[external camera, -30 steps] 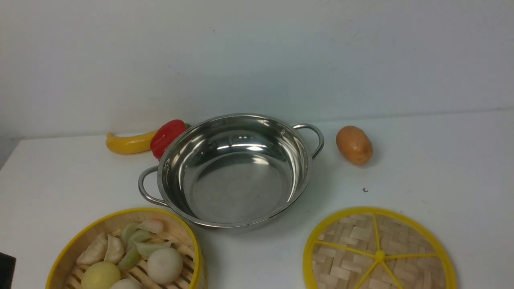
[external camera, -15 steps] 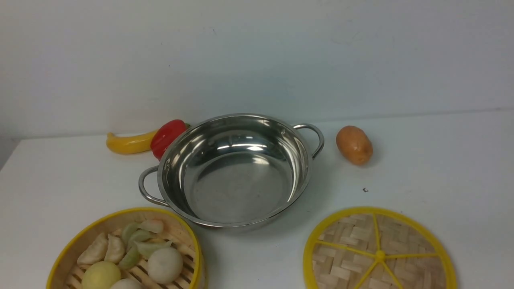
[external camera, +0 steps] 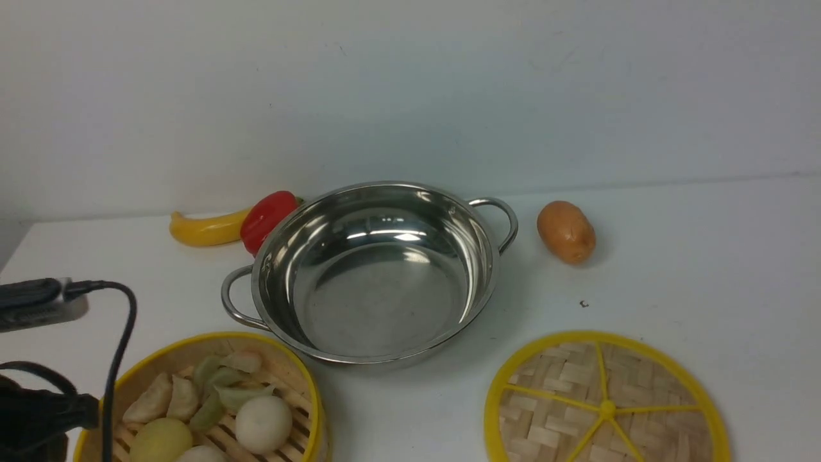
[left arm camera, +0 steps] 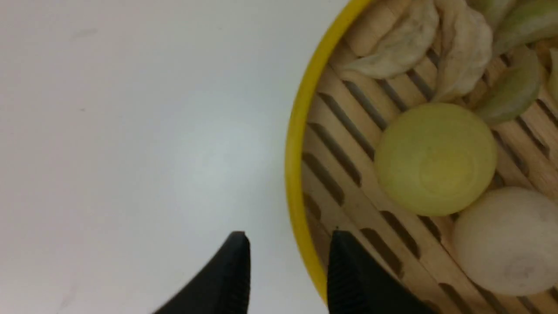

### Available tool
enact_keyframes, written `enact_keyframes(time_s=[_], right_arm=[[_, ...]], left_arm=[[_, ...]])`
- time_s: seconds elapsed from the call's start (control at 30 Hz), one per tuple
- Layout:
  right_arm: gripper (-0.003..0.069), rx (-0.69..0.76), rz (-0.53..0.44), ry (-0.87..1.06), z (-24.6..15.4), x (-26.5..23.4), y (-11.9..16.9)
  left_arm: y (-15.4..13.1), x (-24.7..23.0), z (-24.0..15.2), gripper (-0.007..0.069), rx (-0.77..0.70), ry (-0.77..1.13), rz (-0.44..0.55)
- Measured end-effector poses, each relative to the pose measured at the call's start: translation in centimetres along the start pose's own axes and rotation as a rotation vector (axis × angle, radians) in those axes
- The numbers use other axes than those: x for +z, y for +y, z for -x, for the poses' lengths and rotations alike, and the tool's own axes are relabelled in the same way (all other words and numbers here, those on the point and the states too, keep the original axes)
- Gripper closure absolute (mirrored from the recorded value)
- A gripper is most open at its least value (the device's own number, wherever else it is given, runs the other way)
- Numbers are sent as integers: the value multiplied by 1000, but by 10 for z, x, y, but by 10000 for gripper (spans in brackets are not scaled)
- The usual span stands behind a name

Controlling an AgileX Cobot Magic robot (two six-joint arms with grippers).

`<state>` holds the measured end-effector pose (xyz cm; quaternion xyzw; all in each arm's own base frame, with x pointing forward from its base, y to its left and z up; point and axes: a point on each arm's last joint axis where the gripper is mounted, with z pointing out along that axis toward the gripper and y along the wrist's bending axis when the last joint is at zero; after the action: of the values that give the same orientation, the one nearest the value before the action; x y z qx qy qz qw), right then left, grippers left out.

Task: Place the steamer in the pot on the white table, and put the lid on the steamer.
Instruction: 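Grasp the rim of the steamer basket holding the buns with the left gripper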

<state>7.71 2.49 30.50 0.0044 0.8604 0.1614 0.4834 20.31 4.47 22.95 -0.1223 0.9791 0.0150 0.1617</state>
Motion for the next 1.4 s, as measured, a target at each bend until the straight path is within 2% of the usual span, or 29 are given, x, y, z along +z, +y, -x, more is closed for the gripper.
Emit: enact_keyframes(time_s=[0.2,0.43,0.5,0.6,0.73,0.87,1.03,1.07,1.13,1.2,1.3,1.4], right_arm=[[414,-33,18,-5,9,-6,5],[414,-33,28,37,6,-6,6],[414,-32,28,38,5,-6,6],[414,-31,27,49,6,-4,5],[414,-26,28,79,6,0,4],[414,-30,39,184,5,13,2],[414,-30,51,311,3,30,-2],[414,-31,50,343,3,37,-4],[414,-25,49,370,3,42,-6],[414,-19,48,393,3,47,-7],[414,-14,46,412,2,51,-9],[414,-7,45,434,2,56,-10]], left_arm=[[-1,44,12,384,9,75,-3],[-1,74,18,384,9,102,-2],[-1,85,18,410,8,120,-1],[0,91,22,576,20,129,10],[2,89,24,598,48,146,34],[23,73,27,594,20,203,99],[53,19,43,592,-16,164,171],[58,-9,51,591,-17,111,173],[55,-38,66,592,-15,25,136],[44,-60,80,592,6,-52,51],[26,-73,94,592,45,-99,-52],[-7,-77,119,592,125,-126,-160]])
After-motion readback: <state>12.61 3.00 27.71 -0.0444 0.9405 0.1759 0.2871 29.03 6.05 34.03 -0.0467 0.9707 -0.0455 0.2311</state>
